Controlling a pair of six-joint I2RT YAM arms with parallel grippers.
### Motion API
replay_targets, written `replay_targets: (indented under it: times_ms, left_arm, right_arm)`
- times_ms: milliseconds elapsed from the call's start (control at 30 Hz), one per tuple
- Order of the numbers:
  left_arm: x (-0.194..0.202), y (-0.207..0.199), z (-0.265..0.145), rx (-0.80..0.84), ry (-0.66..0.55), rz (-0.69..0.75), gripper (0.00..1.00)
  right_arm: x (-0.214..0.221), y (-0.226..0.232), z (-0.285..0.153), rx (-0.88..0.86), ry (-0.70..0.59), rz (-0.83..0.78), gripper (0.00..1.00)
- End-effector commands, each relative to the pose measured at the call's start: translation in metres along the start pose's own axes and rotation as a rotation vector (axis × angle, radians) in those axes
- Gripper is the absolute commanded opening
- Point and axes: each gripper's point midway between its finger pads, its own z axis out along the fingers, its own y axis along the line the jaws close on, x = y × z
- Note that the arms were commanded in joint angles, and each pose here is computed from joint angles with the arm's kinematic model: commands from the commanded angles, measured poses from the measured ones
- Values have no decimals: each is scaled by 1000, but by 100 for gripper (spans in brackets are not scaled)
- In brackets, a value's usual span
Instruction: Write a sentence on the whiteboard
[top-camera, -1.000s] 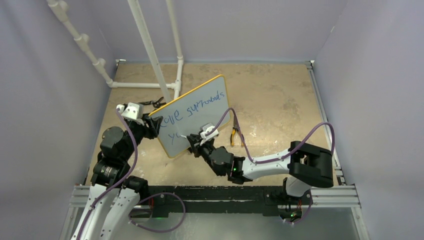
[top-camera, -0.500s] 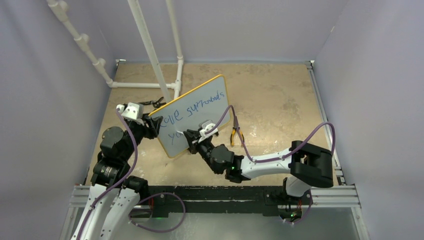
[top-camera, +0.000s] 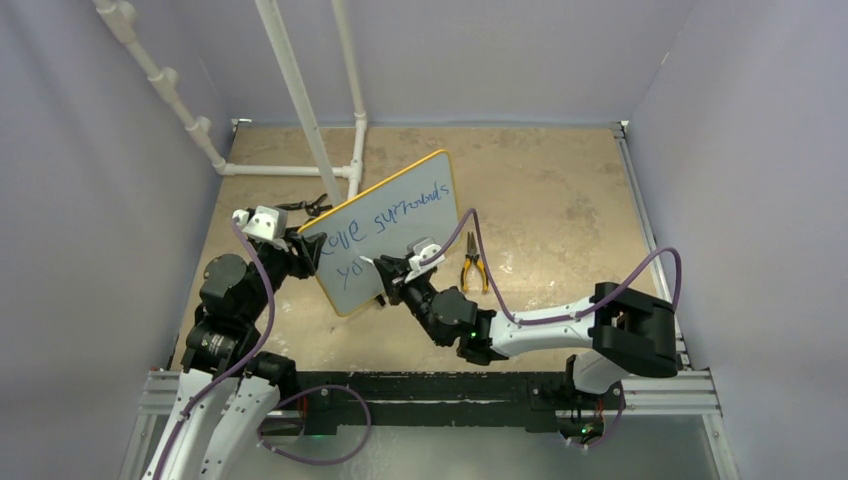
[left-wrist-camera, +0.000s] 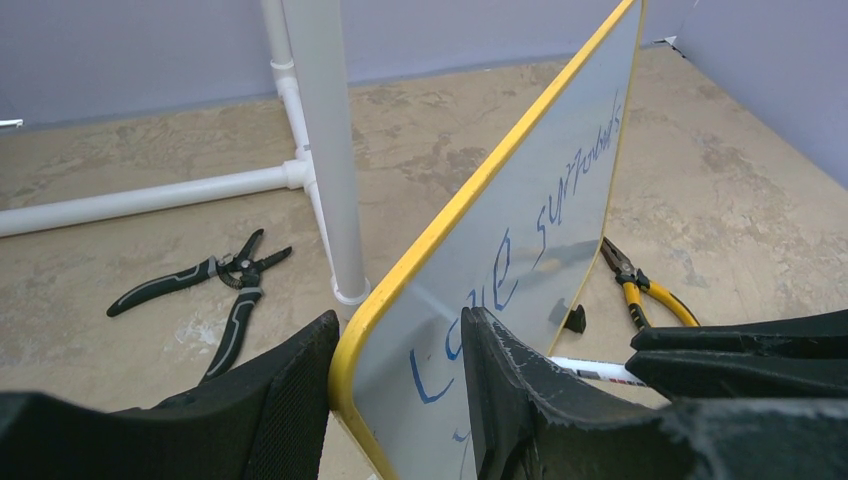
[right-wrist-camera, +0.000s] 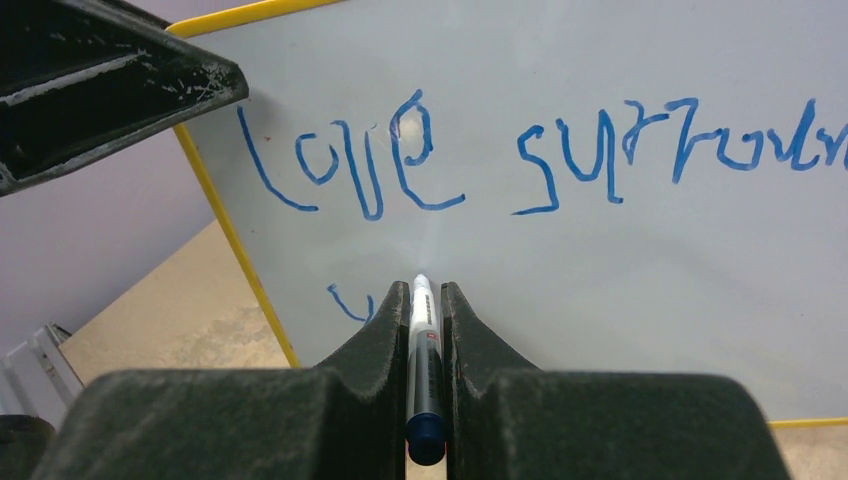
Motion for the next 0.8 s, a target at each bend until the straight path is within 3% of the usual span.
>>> replay_targets:
  times_ms: [0, 767]
  left_arm:
    - [-8, -6, 0, 34, -34, 3, 47]
    - [-9, -7, 0, 39, -36, 3, 47]
  right_arm:
    - [-14, -9, -1, 50, -34, 32, 0]
    - [37, -22, -5, 97, 91, -12, 0]
